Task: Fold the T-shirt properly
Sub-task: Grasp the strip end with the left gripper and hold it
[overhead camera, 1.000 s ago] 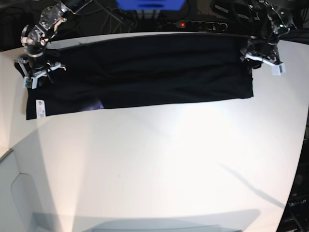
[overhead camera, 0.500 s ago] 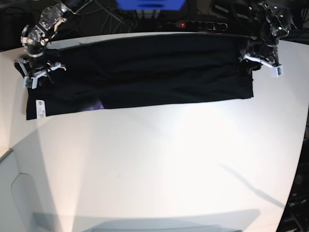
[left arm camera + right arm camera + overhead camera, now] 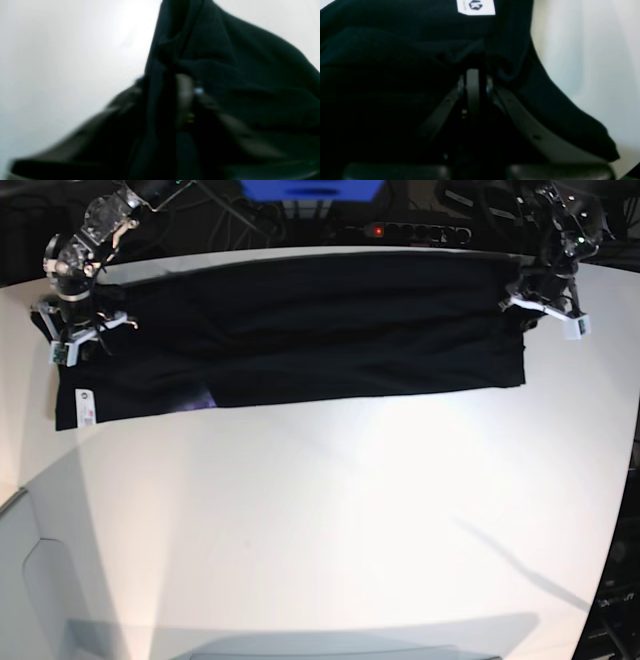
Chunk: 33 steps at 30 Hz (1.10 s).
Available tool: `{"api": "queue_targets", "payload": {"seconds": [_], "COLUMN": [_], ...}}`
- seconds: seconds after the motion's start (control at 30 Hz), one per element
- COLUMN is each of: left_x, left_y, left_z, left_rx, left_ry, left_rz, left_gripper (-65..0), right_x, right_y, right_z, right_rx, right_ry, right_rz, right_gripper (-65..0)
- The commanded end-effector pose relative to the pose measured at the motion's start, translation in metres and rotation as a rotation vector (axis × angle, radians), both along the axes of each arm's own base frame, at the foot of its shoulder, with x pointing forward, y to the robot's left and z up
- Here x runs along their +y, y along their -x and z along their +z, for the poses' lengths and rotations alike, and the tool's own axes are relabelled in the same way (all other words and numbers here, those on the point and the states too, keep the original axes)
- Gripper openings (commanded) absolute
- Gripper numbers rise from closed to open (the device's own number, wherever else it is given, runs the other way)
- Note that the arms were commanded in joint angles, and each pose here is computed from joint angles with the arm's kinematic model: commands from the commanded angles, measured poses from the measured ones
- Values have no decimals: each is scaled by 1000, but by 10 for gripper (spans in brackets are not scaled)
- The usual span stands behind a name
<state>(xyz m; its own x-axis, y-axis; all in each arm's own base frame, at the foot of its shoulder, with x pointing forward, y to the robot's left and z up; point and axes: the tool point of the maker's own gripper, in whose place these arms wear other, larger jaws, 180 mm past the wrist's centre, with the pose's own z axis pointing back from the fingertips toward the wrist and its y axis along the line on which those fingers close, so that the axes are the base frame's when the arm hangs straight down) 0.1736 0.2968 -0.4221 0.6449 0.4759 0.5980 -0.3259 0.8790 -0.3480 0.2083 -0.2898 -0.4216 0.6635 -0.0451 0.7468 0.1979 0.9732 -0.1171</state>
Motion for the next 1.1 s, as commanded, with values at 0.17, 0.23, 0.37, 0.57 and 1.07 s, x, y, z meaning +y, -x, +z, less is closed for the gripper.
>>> {"api": "queue_targets", "payload": {"seconds": [0.17, 0.23, 0.37, 0.57, 1.07], "left_x": [15, 21, 35, 49, 47], "left_y": [13, 10, 2, -7, -14], "left_z": [-17, -10, 18, 55, 79], "left_rx": [107, 96, 34, -47, -110], "left_ry": [-8, -33, -96, -179, -223], "left_rz": [-9, -19, -1, 14, 18], "left_gripper": [-650, -650, -650, -650, -650], "right_x": [4, 4, 4, 8, 11], "right_y": [9, 9, 8, 12, 15], "right_z": [-11, -11, -10, -21, -28], "right_rx": [73, 73, 72, 90, 102], "right_ry": [-3, -3, -3, -31, -49], "right_rz": [9, 9, 9, 9, 9], "right_gripper": [-650, -650, -650, -650, -650]}}
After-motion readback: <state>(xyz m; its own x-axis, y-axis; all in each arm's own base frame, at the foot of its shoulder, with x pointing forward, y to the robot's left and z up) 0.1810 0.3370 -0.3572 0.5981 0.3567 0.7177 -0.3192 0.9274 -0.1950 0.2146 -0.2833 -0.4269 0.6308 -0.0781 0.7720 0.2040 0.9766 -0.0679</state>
